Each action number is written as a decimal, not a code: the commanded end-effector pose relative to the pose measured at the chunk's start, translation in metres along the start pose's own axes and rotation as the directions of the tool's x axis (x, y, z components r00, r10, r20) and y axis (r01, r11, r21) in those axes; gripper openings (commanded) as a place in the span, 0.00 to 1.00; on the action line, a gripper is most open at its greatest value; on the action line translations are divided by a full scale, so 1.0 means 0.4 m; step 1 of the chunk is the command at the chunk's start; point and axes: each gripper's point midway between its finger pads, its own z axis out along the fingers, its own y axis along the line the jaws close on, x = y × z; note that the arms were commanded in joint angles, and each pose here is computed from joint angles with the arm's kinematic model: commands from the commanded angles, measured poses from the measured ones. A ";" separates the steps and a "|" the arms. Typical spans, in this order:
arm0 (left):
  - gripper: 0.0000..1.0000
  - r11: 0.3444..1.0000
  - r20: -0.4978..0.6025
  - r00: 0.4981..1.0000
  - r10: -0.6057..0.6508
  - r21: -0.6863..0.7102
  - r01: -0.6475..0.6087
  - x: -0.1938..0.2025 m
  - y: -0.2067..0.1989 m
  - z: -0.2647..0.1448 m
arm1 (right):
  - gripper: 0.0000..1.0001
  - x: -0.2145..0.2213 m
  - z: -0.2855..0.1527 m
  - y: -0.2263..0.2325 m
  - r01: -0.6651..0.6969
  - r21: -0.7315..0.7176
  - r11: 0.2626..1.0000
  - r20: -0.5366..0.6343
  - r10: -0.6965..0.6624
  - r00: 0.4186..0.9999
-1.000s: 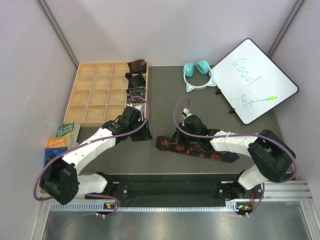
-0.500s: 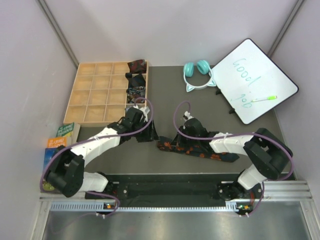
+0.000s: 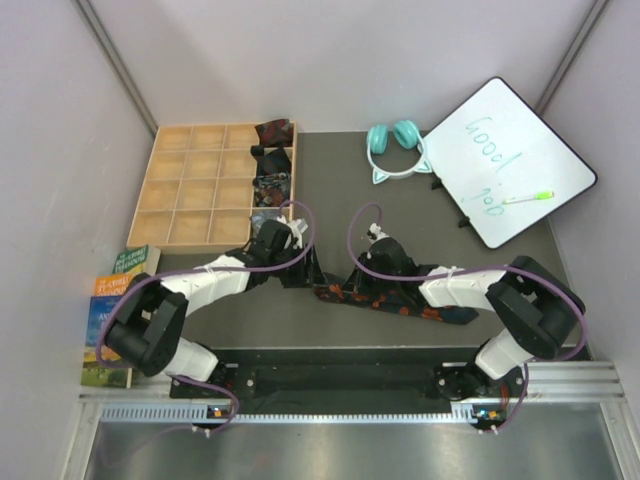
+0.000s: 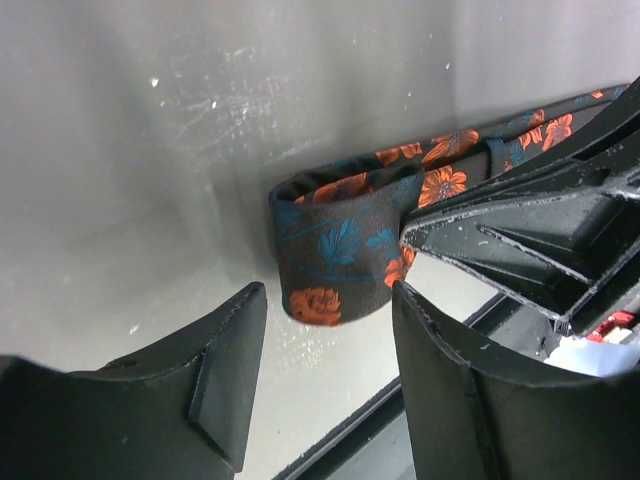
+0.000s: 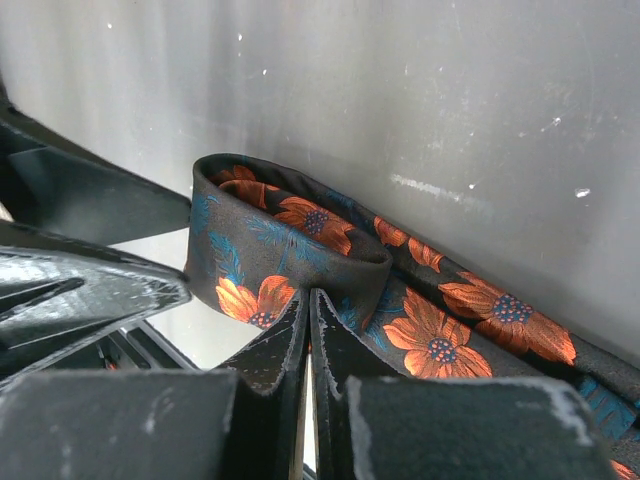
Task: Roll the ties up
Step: Roll the tie at the center of the board.
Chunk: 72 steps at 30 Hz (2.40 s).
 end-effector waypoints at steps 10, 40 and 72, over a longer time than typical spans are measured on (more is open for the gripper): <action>0.52 0.998 -0.008 1.000 0.006 0.069 -0.005 0.015 0.007 0.053 | 0.00 0.005 0.007 -0.033 0.011 0.029 1.000 0.009 -0.011 1.000; 0.12 0.932 -0.058 0.998 0.025 -0.359 -0.044 0.001 0.108 -0.046 | 0.03 -0.093 -0.099 -0.007 0.104 0.099 0.990 0.120 -0.115 0.986; 0.10 0.570 -0.223 0.941 0.254 -0.752 -0.332 -0.021 0.048 -0.040 | 0.09 -0.108 -0.314 -0.091 0.099 0.017 0.995 0.488 -0.095 0.868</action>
